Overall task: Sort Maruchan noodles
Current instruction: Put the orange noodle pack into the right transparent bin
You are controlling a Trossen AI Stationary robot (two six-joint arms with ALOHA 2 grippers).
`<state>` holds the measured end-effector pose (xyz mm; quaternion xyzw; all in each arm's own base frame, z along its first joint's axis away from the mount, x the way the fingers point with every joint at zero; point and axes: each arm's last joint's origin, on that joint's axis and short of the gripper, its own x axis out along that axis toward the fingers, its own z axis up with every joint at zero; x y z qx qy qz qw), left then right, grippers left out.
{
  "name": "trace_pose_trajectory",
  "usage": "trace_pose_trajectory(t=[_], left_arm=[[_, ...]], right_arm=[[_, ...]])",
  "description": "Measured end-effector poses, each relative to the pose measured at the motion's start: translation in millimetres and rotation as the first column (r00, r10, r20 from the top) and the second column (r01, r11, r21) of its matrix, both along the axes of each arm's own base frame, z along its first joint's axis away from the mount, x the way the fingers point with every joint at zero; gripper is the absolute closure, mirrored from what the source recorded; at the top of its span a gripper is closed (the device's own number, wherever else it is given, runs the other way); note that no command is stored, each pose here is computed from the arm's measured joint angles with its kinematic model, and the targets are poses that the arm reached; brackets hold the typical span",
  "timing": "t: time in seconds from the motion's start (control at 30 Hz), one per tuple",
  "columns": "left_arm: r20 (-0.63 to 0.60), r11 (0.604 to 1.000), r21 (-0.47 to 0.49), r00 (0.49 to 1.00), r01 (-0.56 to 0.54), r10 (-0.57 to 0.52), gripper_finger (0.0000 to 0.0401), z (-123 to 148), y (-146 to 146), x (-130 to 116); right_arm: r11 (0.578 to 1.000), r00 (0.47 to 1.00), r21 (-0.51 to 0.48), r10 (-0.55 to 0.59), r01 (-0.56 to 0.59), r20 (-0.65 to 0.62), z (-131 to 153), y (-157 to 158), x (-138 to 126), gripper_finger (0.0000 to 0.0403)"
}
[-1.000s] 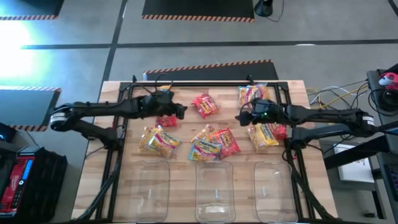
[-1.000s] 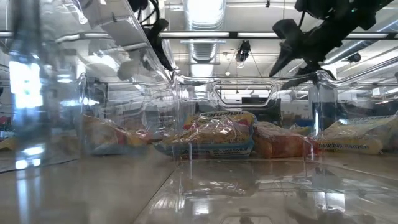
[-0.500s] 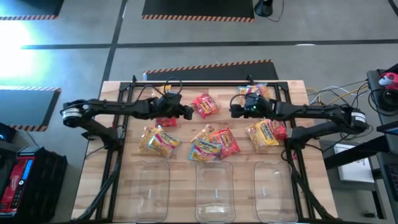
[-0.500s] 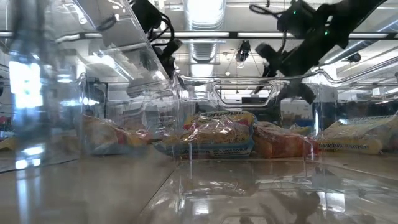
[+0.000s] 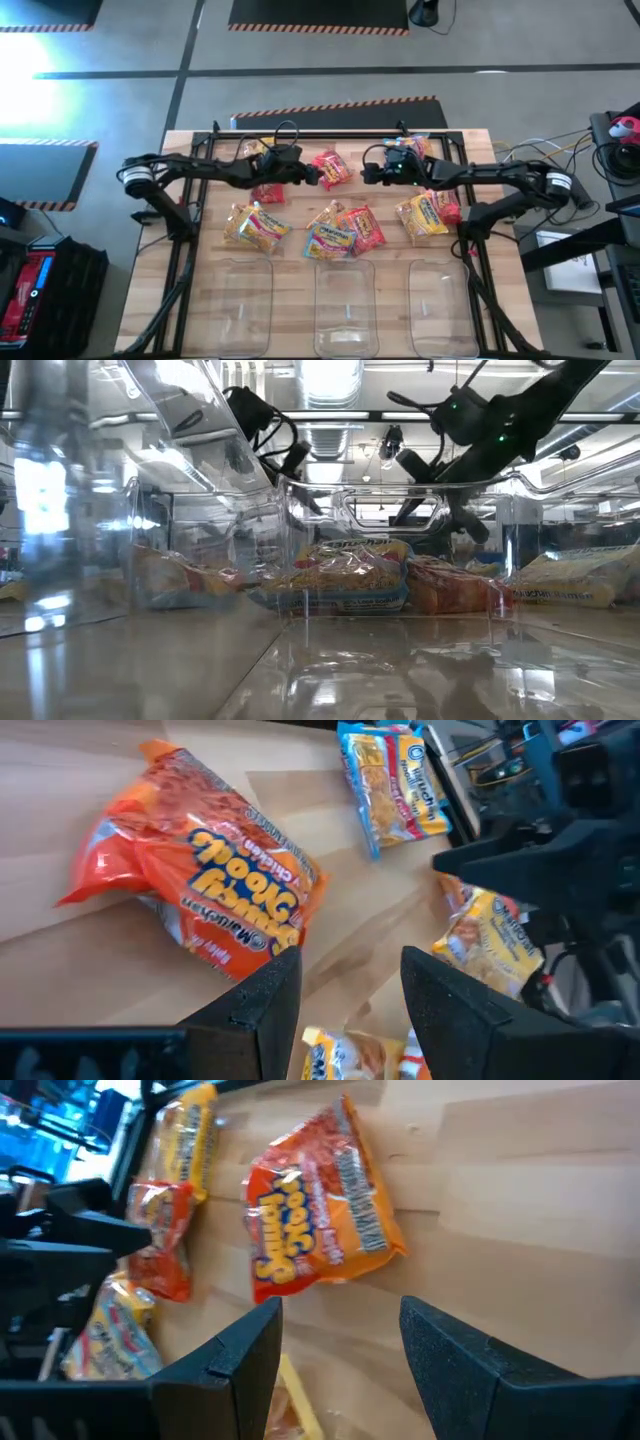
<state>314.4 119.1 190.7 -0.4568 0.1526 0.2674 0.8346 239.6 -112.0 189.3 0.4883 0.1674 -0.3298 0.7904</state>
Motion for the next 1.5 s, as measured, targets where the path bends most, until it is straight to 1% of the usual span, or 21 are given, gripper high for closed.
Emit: trace_pose_trajectory(t=[0.2,0.5,0.63,0.9,1.07,1.2,1.4,1.5], left_arm=[[0.062,0.999,-0.047,0.998,-0.016,0.019,0.0245,-14.4,11.5,8.1],[0.030,0.993,-0.094,0.997,-0.069,0.072,0.0245,-37.8,27.4,8.3],[0.048,0.989,-0.114,0.994,-0.095,0.101,0.0245,-45.1,36.8,7.8],[0.019,0.985,-0.132,0.993,-0.114,0.117,0.0245,-57.1,44.8,5.4],[-0.014,0.981,-0.146,0.992,-0.128,0.128,0.0245,-65.9,48.8,3.4],[-0.035,0.971,-0.179,0.988,-0.156,0.152,0.0245,-74.2,53.1,1.5],[-0.040,0.971,-0.180,0.987,-0.159,0.155,0.0245,-75.8,54.8,0.7],[-0.043,0.970,-0.180,0.986,-0.165,0.159,0.0245,-75.9,56.1,-0.2]], right_arm=[[1.000,1.000,0.008,-0.006,0.006,-0.018,-9.0,-4.8,5.9,0.0211],[0.999,1.000,-0.032,-0.011,0.012,0.015,-14.6,-19.1,22.6,0.0211],[0.999,1.000,-0.041,-0.008,0.008,-0.015,-21.3,-28.1,32.0,0.0211],[0.999,0.998,-0.020,0.035,-0.036,-0.047,-33.6,-42.7,48.1,0.0211],[0.999,0.998,-0.022,0.041,-0.042,-0.056,-36.8,-47.2,55.3,0.0211],[0.997,0.997,-0.044,0.054,-0.056,-0.055,-34.3,-49.4,59.4,0.0211],[0.996,0.996,-0.063,0.061,-0.065,-0.072,-36.5,-54.8,63.2,0.0211],[0.996,0.994,-0.051,0.064,-0.069,-0.086,-41.7,-58.5,65.8,0.0211]])
